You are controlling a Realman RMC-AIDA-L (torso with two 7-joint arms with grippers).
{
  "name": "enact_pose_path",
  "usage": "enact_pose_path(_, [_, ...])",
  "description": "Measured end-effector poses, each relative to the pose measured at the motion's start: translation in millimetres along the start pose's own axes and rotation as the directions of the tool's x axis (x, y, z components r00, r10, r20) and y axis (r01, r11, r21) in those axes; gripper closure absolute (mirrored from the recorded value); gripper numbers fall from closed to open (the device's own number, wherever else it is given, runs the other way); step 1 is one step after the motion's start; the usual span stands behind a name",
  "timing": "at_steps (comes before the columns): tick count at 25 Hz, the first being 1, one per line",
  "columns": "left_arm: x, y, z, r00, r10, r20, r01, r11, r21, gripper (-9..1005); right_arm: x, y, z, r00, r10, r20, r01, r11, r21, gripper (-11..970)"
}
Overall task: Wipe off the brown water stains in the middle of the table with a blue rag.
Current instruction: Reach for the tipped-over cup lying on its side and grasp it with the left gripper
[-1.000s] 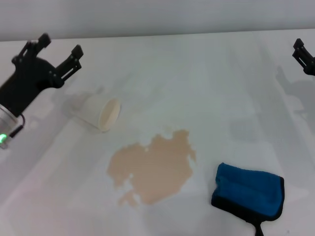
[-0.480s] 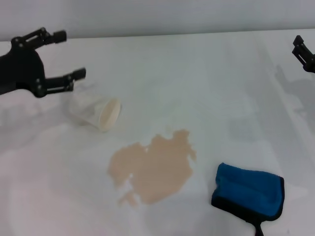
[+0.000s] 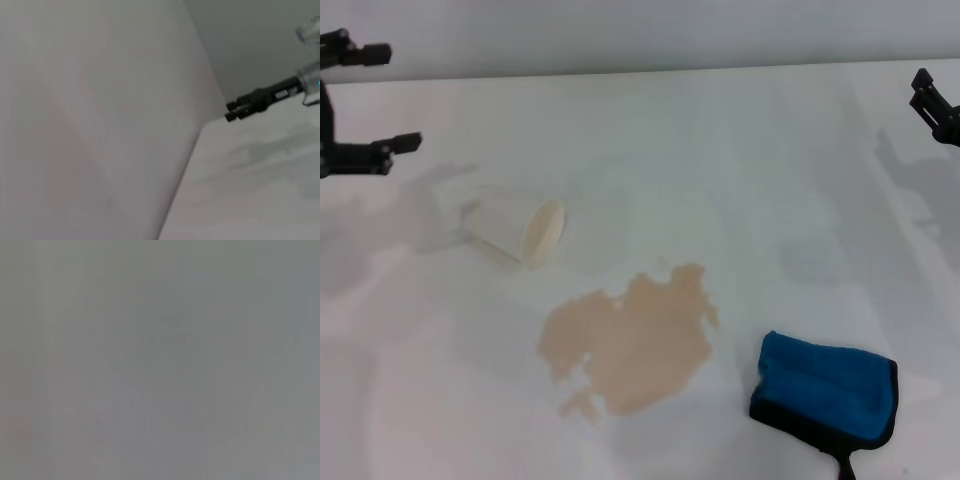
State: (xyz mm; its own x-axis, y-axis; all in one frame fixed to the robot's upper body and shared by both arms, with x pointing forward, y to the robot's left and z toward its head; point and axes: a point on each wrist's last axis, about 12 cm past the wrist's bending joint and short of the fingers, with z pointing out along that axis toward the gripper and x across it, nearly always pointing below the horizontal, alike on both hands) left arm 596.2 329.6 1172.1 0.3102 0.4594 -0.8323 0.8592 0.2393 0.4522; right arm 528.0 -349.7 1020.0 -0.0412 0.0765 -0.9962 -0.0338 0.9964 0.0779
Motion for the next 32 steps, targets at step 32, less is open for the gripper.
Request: enact_pose_path(32, [-13.2,39.7,35.4,0.868,0.367,-0.335,-0.279,0.917,0.284,125,11.0,17.3,-2.2,0.994,0.096,-0.046,-0.097,0.995,-0.025,103])
